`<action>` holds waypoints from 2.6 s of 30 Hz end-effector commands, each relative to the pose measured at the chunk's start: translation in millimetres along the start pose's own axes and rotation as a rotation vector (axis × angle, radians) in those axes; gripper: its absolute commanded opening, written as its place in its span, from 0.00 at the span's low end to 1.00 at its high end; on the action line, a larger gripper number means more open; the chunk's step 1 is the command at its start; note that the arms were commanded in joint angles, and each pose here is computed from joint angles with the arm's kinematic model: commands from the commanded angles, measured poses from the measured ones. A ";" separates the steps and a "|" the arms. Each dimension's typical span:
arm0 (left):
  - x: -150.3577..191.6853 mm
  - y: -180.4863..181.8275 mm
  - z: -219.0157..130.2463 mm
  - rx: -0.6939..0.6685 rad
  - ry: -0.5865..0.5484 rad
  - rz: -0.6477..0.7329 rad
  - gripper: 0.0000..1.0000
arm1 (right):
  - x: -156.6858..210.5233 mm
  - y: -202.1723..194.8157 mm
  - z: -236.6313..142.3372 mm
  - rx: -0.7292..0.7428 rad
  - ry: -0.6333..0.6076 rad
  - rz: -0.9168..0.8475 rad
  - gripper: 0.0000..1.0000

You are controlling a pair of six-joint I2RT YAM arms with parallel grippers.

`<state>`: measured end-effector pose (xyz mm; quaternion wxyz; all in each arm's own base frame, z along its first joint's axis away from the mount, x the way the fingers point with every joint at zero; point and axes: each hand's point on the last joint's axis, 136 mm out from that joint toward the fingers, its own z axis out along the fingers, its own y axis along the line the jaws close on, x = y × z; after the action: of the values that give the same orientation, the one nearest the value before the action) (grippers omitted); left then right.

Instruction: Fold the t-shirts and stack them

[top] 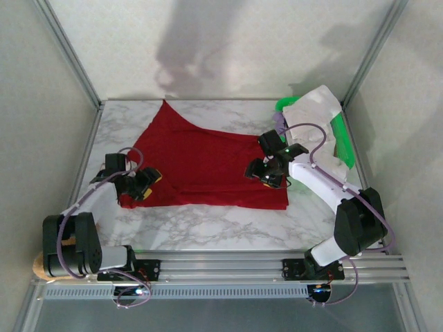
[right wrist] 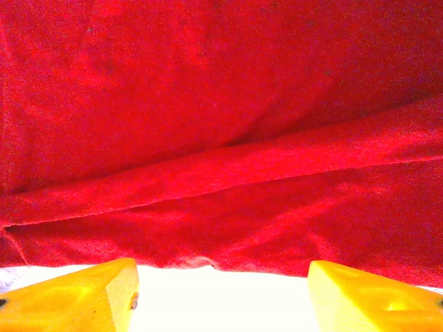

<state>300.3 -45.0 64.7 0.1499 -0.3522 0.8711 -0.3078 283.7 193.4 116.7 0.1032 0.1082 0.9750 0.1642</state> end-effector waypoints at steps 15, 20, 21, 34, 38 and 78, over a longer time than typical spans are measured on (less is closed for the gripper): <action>-21.8 0.6 11.8 -0.030 -0.057 0.064 0.67 | 2.1 4.4 -10.4 -0.011 0.001 -0.026 0.66; -26.8 -1.5 19.1 -0.026 -0.042 0.067 0.67 | 2.7 4.0 -12.1 -0.010 0.001 -0.030 0.67; -28.4 -1.6 20.0 -0.029 -0.043 0.069 0.67 | 2.8 4.0 -12.4 -0.010 0.001 -0.030 0.67; -19.3 -24.7 38.9 0.026 0.058 0.135 0.68 | 3.6 3.0 -10.4 -0.008 0.004 -0.028 0.67; -15.0 -35.0 44.2 0.083 0.083 0.132 0.68 | 3.4 2.6 -11.0 -0.004 0.004 -0.030 0.67; -50.6 -95.0 7.4 0.012 -0.030 0.236 0.69 | 26.0 79.3 43.6 -0.105 0.104 -0.134 0.66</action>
<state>425.3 -64.6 152.8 0.2554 -0.2459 0.8836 -0.3060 274.7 268.3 90.0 0.0654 0.0247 0.9797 0.1878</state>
